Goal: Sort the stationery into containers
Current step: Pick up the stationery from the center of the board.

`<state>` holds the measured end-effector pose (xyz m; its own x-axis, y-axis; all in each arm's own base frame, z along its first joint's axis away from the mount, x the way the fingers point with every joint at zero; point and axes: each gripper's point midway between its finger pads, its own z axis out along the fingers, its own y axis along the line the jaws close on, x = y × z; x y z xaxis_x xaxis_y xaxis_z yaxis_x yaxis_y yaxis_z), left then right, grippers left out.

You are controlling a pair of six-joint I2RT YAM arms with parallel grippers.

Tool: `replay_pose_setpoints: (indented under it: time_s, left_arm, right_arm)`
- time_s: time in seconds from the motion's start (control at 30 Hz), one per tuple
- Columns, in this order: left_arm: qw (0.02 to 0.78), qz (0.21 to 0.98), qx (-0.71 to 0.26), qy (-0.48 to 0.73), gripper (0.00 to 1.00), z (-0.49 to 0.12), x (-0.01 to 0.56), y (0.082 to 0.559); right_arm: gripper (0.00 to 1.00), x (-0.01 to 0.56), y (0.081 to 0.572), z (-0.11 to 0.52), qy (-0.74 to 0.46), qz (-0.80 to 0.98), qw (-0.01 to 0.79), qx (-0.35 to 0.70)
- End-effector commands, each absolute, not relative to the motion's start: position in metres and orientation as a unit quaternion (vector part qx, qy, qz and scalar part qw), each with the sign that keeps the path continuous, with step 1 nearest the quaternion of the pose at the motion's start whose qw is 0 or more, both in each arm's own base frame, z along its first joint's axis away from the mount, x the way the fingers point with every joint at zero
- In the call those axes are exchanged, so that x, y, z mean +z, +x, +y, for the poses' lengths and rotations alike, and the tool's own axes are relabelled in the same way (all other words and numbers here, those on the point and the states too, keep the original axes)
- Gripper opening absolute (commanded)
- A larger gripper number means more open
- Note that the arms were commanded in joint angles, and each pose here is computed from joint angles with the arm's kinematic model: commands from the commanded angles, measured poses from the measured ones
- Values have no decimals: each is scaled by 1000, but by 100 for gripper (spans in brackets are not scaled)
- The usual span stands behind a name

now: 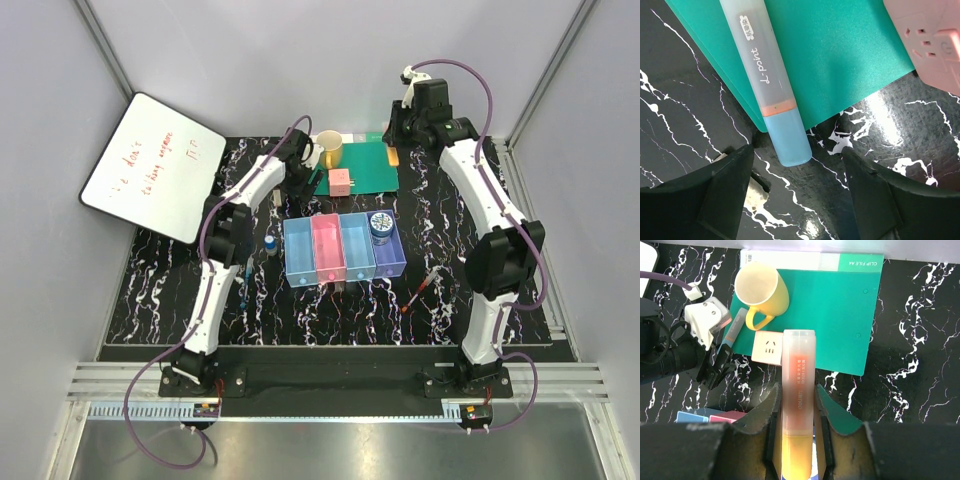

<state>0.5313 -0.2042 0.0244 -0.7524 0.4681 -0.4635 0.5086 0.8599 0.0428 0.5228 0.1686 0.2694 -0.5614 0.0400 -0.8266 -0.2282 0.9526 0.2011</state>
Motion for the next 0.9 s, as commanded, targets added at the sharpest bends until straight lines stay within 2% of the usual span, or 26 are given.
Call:
replay_pose_setpoints:
  time_s: [0.0, 0.47, 0.73, 0.83, 0.87]
  left_arm:
    - [249, 933, -40, 256, 77, -207, 32, 539]
    - [302, 917, -61, 254, 75, -222, 46, 559]
    - [297, 918, -53, 256, 72, -224, 32, 559]
    - [290, 922, -54, 253, 63, -226, 23, 557]
    - [289, 922, -55, 253, 55, -228, 22, 556]
  right_arm:
    - [0, 323, 508, 174, -58, 844, 505, 170]
    - [0, 320, 509, 174, -54, 847, 502, 169]
    - [0, 319, 510, 174, -50, 847, 501, 171]
    - [0, 319, 510, 175, -49, 847, 500, 173]
    - [0, 319, 510, 176, -49, 847, 500, 174]
